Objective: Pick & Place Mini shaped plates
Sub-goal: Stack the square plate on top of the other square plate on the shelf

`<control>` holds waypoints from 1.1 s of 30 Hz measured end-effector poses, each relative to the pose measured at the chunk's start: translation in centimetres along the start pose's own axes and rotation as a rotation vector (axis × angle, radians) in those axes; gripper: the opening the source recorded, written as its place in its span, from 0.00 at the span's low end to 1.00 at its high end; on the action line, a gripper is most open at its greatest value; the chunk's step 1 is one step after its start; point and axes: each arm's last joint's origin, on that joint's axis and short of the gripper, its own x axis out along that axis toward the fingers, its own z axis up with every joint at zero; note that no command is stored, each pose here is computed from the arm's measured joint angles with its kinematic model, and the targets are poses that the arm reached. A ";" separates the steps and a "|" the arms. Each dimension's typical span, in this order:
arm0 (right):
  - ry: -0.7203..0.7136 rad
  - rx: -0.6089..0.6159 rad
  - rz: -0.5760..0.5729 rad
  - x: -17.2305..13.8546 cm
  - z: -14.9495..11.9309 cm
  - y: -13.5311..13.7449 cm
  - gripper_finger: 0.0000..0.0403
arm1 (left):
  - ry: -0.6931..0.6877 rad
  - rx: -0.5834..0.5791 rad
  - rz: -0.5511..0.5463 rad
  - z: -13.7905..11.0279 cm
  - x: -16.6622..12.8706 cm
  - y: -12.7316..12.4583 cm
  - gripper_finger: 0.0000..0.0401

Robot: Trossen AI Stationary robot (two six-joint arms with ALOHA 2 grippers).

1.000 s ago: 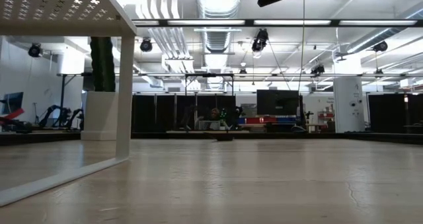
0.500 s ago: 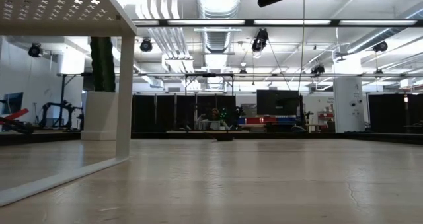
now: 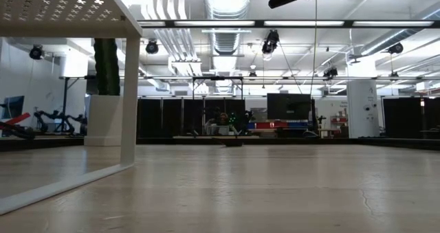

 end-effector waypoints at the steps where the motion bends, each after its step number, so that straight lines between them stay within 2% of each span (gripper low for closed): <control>1: 0.000 -0.001 0.000 0.0 0.0 0.0 0.13 | 0.000 0.000 0.000 0.0 0.0 0.0 0.00; 33: 0.000 0.004 0.000 0.0 0.0 0.0 0.13 | -0.003 0.025 -0.002 0.0 -0.1 0.0 0.00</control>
